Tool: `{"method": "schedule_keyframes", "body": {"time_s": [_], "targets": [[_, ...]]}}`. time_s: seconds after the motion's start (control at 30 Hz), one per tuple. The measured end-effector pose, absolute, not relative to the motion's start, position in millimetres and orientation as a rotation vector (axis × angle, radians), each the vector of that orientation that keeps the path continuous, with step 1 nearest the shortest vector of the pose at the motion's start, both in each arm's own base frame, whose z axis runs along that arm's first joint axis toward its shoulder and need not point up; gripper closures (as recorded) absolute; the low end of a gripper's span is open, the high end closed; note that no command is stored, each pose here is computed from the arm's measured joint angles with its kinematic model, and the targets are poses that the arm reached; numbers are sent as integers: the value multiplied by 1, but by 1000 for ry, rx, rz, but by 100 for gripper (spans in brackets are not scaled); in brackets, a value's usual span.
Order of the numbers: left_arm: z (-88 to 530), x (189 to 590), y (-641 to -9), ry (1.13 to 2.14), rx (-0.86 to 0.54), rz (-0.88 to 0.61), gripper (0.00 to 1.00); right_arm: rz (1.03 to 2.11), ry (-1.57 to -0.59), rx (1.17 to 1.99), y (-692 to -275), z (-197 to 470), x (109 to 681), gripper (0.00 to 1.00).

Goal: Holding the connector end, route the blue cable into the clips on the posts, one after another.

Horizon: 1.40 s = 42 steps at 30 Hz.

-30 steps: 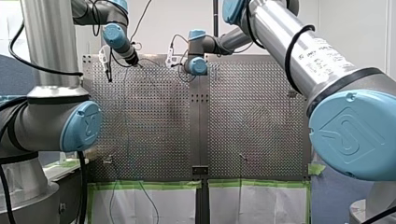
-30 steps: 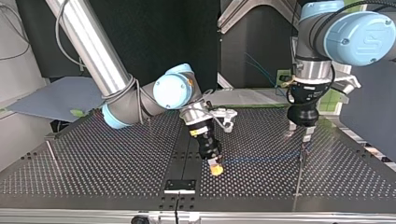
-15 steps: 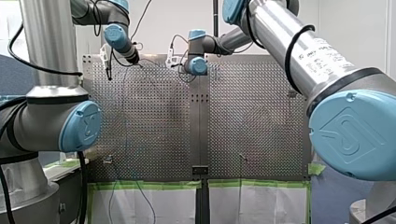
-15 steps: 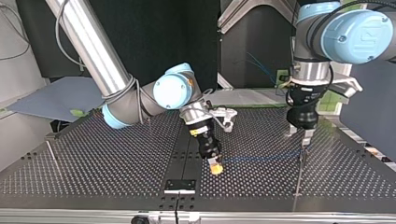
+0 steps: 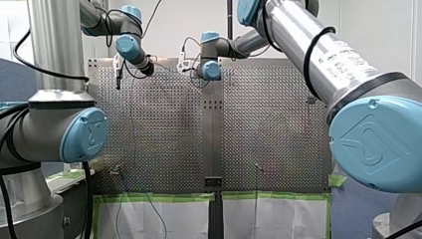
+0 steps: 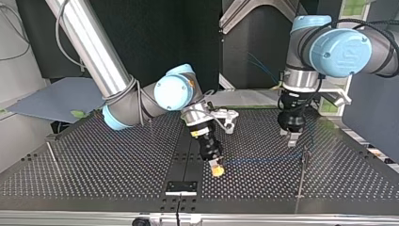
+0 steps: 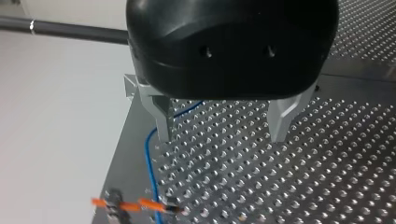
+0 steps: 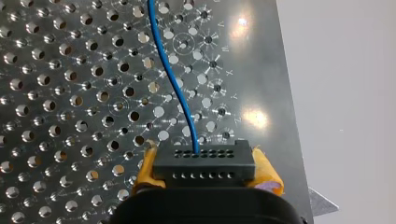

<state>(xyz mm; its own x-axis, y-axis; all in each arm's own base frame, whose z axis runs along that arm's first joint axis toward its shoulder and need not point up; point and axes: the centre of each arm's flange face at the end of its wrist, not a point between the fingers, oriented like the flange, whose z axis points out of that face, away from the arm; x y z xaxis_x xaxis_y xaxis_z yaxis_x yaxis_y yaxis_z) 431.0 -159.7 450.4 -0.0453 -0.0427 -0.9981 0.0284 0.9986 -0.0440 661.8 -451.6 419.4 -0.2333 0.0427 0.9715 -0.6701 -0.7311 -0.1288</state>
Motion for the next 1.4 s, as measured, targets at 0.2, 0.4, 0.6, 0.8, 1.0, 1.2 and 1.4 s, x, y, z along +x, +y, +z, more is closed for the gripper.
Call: {"method": "schedule_keyframes", "body": {"time_s": [0.2,0.4,0.6,0.8,1.0,1.2,1.4], "targets": [[455,429,-166,1590,39,-33,0,2011,-752,1558,-452,419,661,100],[463,430,-173,1563,52,-43,0,2013,-751,1559,-452,419,662,100],[474,444,-179,1551,26,-35,0,2014,-750,1561,-450,419,663,100],[474,462,-183,1580,14,-11,0,2013,-750,1562,-450,419,663,100],[481,484,-184,1547,-3,11,0,2014,-750,1561,-450,419,663,100],[502,496,-184,1487,-28,23,0,2014,-751,1561,-450,419,663,100],[504,502,-184,1487,-32,26,0,2017,-756,1562,-450,418,663,100]]}}
